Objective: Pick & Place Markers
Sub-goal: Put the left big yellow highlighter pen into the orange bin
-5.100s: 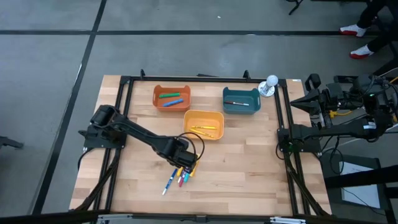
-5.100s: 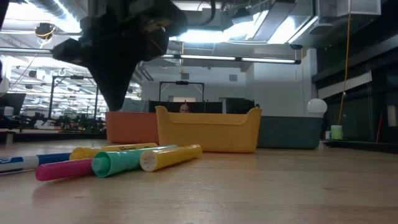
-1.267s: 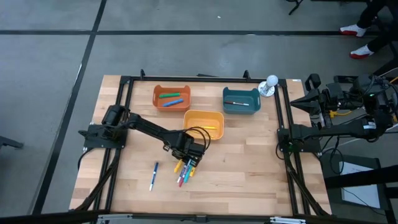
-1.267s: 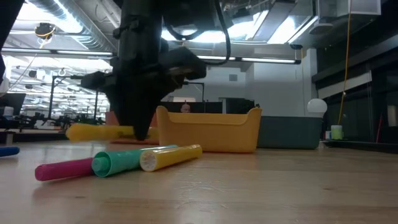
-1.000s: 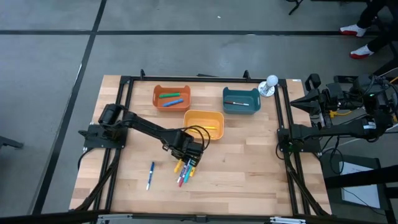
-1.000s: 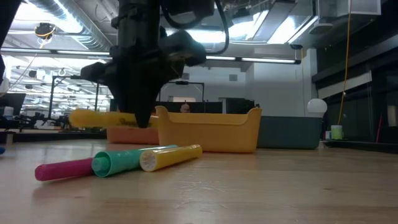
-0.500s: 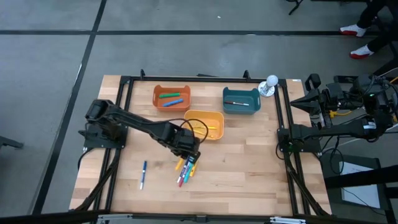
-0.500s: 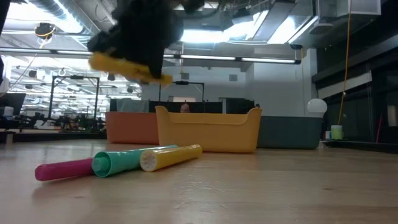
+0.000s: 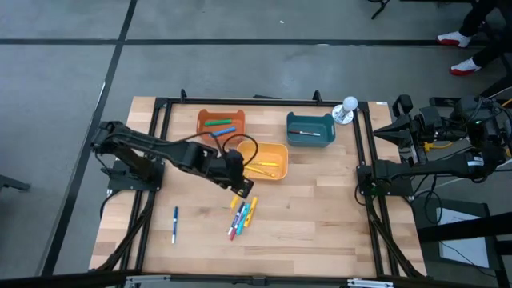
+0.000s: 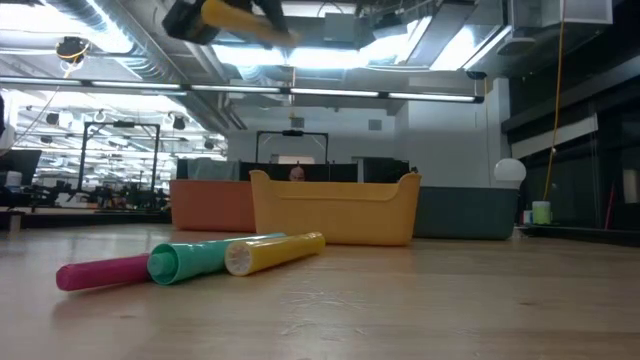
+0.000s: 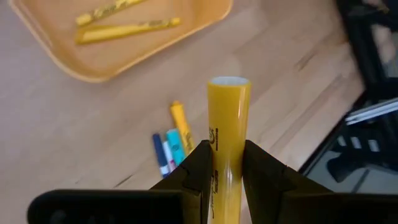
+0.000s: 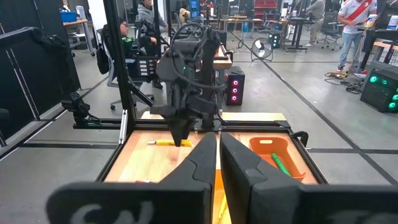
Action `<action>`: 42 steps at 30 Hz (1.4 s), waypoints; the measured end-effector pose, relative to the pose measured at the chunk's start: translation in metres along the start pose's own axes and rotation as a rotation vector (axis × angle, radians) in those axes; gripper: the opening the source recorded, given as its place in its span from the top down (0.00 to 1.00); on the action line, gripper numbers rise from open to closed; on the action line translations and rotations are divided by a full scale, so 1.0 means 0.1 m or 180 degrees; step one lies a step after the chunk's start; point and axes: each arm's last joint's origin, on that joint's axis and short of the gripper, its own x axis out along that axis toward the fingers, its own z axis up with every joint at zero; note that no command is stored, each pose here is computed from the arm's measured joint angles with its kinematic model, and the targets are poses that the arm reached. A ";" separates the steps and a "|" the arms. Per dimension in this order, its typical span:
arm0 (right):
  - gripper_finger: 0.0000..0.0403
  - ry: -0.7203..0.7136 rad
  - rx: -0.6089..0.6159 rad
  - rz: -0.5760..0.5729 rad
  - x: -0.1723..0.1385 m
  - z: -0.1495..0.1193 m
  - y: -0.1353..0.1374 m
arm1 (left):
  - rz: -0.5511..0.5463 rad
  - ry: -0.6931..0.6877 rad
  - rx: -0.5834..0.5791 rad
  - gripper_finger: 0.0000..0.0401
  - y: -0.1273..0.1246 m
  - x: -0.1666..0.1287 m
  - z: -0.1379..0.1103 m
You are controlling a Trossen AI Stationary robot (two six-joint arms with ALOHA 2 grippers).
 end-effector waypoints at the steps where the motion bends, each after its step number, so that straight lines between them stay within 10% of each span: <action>1: 0.94 -0.0001 -0.0001 0.0000 0.00 0.00 0.00 | -0.0050 -0.0034 0.0017 0.84 0.00 -0.03 0.02; 26: 0.94 -0.0001 -0.0001 -0.0002 0.00 0.00 0.00 | -0.0417 -0.0594 0.1047 0.84 0.10 -0.36 0.48; 42: 0.94 0.0000 0.0000 -0.0001 0.00 0.00 0.00 | 0.0305 -0.0461 0.1455 0.84 0.58 -0.49 0.84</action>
